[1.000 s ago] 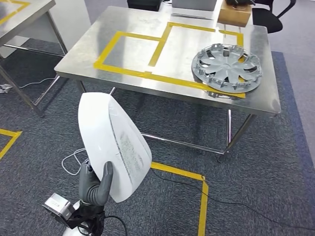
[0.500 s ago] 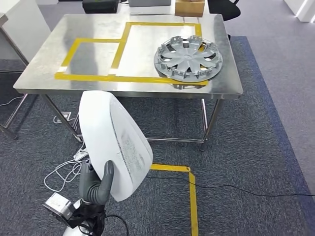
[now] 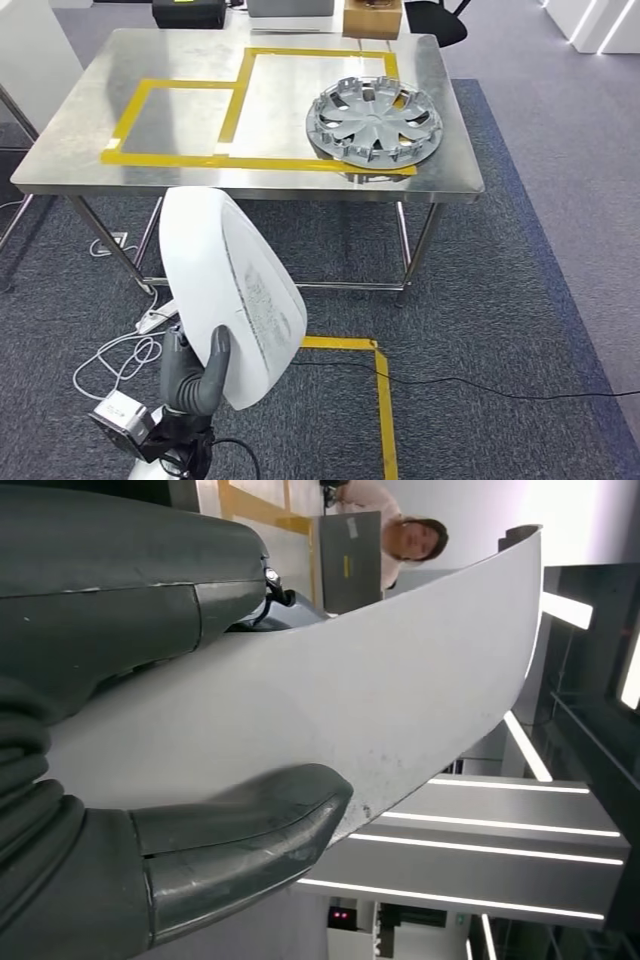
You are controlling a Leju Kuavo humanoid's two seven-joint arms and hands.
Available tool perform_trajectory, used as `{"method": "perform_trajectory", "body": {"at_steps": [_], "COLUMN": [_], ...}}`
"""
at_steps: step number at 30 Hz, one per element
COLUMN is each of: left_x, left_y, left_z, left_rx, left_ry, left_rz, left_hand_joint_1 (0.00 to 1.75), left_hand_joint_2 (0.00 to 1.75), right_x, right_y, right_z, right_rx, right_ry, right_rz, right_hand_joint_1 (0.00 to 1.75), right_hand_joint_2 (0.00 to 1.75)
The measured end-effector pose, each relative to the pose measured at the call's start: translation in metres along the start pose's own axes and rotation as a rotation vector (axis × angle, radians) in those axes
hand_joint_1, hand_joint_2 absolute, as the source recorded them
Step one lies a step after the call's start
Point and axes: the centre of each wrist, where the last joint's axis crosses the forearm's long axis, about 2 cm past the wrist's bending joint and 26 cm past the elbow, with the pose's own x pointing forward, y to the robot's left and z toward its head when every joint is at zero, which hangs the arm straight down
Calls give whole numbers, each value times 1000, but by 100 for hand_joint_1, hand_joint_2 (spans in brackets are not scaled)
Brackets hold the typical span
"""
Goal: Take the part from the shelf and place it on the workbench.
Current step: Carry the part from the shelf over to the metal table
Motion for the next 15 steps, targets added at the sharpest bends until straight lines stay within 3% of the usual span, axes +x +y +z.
{"method": "perform_trajectory", "body": {"at_steps": [15], "left_x": [0], "left_y": [-3], "left_z": [1], "left_rx": [43], "left_ry": [39], "left_rz": [48], "left_hand_joint_1": [175], "left_hand_joint_2": [175], "right_x": [-2], "right_y": [3], "right_z": [2], "right_rx": [16], "right_ry": [31], "right_rz": [12], "right_hand_joint_1": [0], "right_hand_joint_2": [175]}}
